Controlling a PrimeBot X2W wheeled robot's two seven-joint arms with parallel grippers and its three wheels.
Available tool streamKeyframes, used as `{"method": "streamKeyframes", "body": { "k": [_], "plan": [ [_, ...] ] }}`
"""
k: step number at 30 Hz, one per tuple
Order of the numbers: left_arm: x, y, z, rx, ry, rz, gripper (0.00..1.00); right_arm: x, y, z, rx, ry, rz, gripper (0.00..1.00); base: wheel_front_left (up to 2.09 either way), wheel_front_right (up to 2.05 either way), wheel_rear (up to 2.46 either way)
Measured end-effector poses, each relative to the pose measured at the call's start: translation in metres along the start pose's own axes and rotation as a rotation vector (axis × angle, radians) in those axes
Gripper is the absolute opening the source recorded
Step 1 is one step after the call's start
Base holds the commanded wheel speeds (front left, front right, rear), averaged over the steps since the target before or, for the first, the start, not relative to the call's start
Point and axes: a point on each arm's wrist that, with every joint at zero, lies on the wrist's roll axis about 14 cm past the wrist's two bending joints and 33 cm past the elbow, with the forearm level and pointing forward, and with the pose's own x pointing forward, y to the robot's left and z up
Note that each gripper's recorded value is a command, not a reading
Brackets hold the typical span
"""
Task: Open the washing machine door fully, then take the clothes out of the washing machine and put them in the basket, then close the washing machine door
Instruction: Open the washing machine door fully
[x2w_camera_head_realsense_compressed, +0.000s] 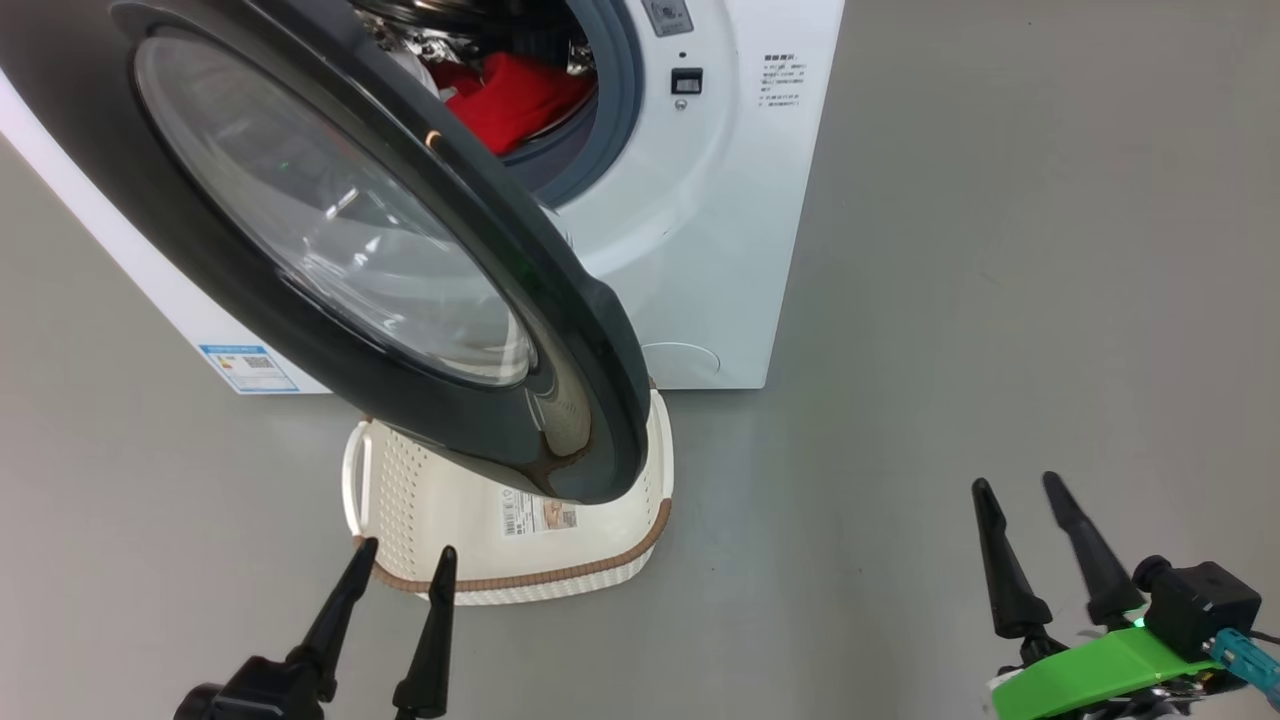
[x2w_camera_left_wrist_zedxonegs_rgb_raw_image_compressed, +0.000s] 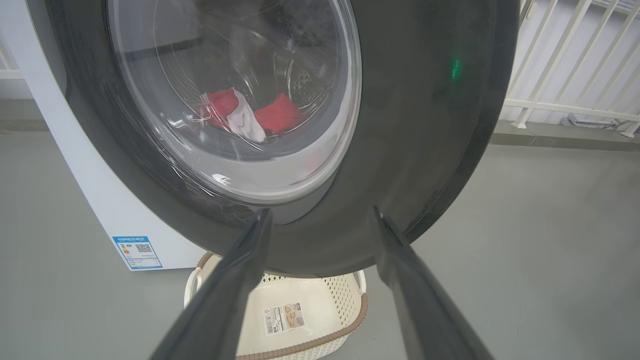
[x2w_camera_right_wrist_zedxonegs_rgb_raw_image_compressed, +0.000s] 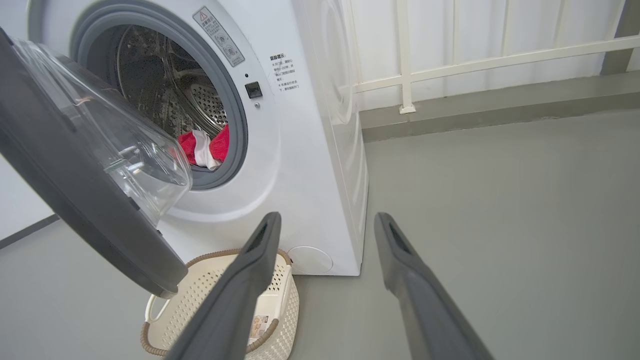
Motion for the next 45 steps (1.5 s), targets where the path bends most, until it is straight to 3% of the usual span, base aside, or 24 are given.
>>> {"method": "streamKeyframes", "body": {
  "k": [2,3,4,14,15,25,31,38,45],
  "plan": [
    [0.0,0.0,0.0,0.0,0.001,0.001,1.0,0.001,0.005,-0.001,0.045,-0.002,0.008,0.36,0.0,0.0,0.0],
    [0.0,0.0,0.0,0.0,0.001,0.001,1.0,0.002,0.008,-0.001,0.079,-0.004,0.009,0.15,0.0,0.0,0.0],
    [0.0,0.001,0.0,0.0,0.001,0.002,1.0,0.003,0.011,-0.001,0.108,-0.006,0.014,0.0,0.0,0.0,0.0],
    [-0.005,-0.001,-0.002,-0.003,0.006,0.004,1.0,0.047,0.094,0.033,0.549,-0.046,0.238,0.0,0.0,0.0,0.0],
    [-0.007,0.0,-0.002,-0.004,0.008,0.009,1.0,0.054,0.113,0.034,0.674,-0.005,0.284,0.0,0.0,0.0,0.0],
    [-0.015,0.011,-0.008,-0.01,0.027,0.05,1.0,0.081,0.178,0.043,0.977,0.3,0.51,0.0,0.0,0.0,0.0],
    [-0.017,0.015,-0.014,-0.018,0.049,0.069,1.0,0.092,0.202,0.038,1.049,0.494,0.623,0.0,0.0,0.0,0.0],
    [-0.012,0.024,-0.012,-0.048,0.041,0.101,1.0,0.099,0.22,0.018,1.034,0.714,0.711,0.0,0.0,0.0,0.0],
    [-0.019,0.029,-0.015,-0.063,0.05,0.125,1.0,0.097,0.24,0.007,0.989,0.827,0.772,0.0,0.0,0.0,0.0]
  ]
}}
